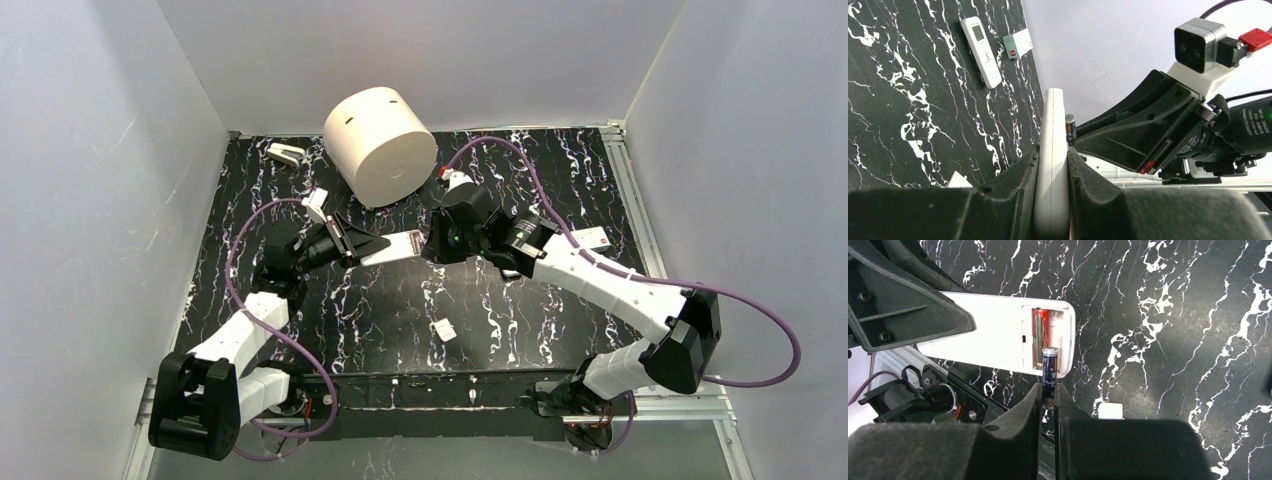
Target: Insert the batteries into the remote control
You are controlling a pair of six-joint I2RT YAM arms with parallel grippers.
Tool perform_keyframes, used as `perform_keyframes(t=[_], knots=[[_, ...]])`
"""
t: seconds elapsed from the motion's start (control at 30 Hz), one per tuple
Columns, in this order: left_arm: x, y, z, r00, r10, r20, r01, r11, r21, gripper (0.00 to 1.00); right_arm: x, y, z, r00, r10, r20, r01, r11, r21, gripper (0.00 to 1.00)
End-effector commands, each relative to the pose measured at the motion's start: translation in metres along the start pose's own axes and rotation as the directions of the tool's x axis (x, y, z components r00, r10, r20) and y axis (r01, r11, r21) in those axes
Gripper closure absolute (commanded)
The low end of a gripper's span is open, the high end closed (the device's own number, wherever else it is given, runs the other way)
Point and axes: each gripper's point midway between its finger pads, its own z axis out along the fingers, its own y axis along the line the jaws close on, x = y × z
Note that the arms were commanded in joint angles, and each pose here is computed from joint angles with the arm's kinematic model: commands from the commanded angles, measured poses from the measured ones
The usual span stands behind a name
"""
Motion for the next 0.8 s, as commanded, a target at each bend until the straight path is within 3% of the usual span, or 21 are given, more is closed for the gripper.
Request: perform_keyframes(t=[0.0, 0.77], knots=[[0.007, -0.016, -0.005, 0.997, 0.076, -0.021, -0.075, 0.995, 0.063, 1.00, -0.009, 0.008, -0.004, 1.000, -0.013, -0.005, 0.013, 1.000, -0.018, 0.82], [0.011, -0.027, -0.008, 0.988, 0.150, -0.045, -0.144, 0.983, 0.113, 1.00, -0.011, 0.006, 0.007, 0.999, -0.029, -0.024, 0.029, 0.999, 0.020, 0.74]])
